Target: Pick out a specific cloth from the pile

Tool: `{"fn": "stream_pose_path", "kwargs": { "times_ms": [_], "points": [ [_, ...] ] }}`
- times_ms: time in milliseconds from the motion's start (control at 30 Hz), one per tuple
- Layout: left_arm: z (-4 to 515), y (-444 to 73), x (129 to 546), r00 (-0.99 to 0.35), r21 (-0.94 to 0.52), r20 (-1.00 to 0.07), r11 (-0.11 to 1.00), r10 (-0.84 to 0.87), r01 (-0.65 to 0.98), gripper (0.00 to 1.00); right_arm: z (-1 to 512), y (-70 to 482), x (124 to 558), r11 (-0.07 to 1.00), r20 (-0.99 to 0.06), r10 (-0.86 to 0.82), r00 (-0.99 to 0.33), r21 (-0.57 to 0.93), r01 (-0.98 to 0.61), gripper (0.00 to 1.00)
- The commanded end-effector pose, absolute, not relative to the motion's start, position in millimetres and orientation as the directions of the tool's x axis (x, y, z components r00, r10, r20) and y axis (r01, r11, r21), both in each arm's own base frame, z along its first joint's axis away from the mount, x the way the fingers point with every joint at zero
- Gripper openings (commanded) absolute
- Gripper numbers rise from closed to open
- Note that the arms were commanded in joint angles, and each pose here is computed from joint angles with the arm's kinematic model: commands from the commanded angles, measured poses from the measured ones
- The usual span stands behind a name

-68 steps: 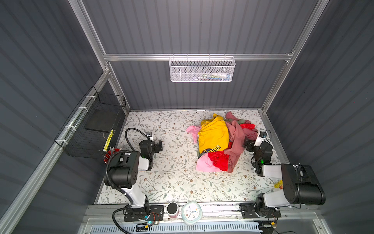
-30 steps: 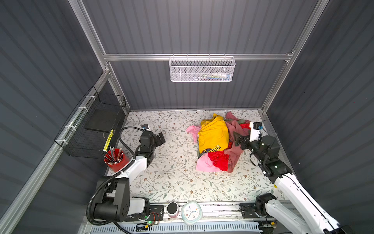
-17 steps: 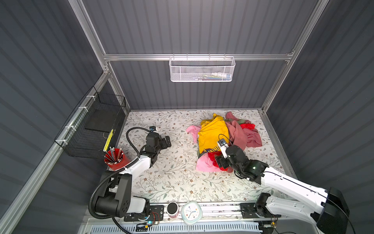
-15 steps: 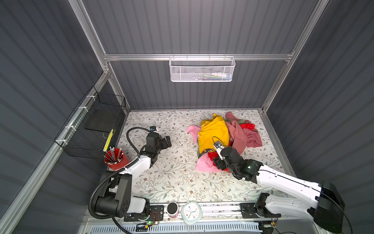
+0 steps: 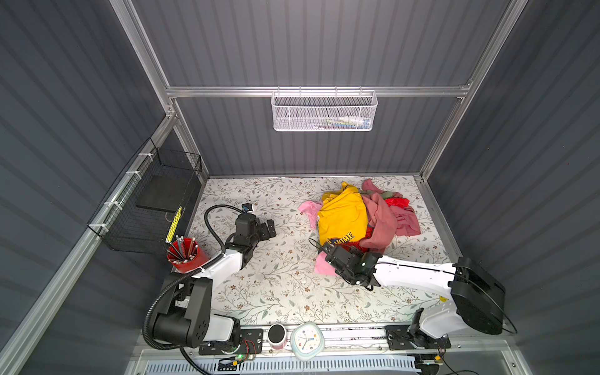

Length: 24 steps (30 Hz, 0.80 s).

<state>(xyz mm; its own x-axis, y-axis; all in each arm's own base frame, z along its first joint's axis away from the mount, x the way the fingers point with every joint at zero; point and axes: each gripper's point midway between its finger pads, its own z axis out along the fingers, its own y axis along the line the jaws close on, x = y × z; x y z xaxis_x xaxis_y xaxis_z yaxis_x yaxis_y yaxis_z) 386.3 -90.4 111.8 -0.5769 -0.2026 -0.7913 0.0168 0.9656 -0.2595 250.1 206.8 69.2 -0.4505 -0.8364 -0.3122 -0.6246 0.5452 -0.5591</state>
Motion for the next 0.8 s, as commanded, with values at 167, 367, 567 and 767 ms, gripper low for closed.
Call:
{"fn": "stream_pose_path", "kwargs": {
  "times_ms": [167, 367, 567, 767],
  "points": [
    [106, -90, 377, -0.589, -0.254, -0.784, 0.967, -0.196, 0.017, 1.00, 55, 201, 264, 0.491, -0.216, -0.862, -0.459, -0.585, -0.646, 0.66],
    [105, -90, 376, -0.594, -0.254, -0.780, 0.967, -0.196, 0.015, 1.00, 52, 201, 276, 0.486, -0.207, -0.861, -0.464, -0.599, -0.636, 0.54],
    [106, -89, 376, -0.591, -0.250, -0.783, 0.968, -0.195, 0.012, 1.00, 53, 205, 286, 0.486, -0.213, -0.861, -0.462, -0.614, -0.622, 0.26],
    [109, -86, 373, -0.589, -0.234, -0.787, 0.972, -0.184, 0.010, 1.00, 65, 204, 291, 0.496, -0.240, -0.857, -0.457, -0.627, -0.601, 0.00]
  ]
}}
